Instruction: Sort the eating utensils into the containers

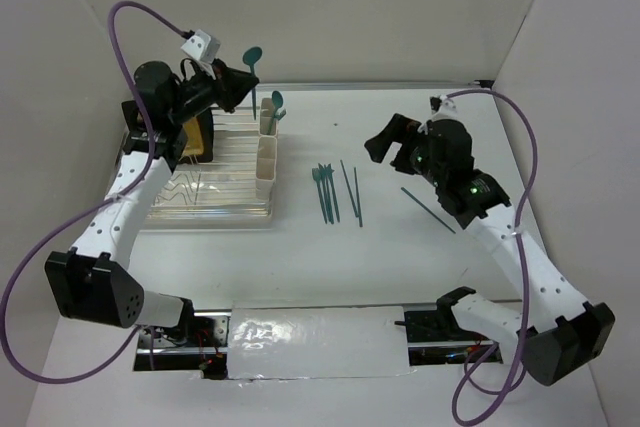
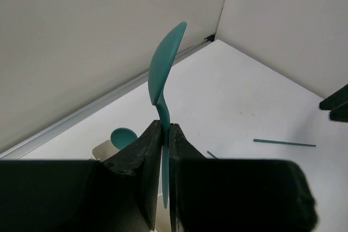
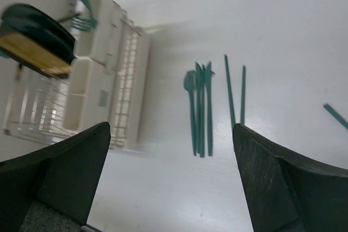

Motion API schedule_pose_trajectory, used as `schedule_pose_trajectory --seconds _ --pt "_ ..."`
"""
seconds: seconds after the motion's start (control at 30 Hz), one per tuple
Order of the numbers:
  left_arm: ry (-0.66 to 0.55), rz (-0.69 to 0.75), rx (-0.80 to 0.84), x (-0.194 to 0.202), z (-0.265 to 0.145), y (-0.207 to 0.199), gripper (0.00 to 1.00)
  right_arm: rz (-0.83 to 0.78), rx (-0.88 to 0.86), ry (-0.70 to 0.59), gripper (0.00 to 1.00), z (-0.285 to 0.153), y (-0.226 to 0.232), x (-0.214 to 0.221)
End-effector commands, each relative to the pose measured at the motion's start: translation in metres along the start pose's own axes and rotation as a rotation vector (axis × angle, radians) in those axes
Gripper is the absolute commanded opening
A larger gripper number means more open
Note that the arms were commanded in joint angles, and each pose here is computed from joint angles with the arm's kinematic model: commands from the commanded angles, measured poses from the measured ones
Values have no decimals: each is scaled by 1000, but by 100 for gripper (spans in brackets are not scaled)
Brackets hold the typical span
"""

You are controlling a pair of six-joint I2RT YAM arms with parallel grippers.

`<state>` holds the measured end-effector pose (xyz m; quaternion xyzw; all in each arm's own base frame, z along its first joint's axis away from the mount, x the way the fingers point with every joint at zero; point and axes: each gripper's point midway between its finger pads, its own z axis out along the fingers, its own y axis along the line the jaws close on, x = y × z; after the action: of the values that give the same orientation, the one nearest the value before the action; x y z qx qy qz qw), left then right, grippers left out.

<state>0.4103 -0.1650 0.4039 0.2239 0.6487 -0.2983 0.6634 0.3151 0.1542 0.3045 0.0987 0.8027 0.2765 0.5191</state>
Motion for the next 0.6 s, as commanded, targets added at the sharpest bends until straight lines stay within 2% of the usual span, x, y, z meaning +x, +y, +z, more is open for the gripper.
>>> schedule_pose_trajectory --seconds 0.0,0.2,0.57 --pt "-22 61 99 9 8 -1 0 -38 13 7 100 10 -10 9" --pt "-53 83 116 21 20 8 0 -55 41 35 100 25 -24 24" --pt "-9 76 120 62 49 37 0 -58 50 91 100 47 -35 45"
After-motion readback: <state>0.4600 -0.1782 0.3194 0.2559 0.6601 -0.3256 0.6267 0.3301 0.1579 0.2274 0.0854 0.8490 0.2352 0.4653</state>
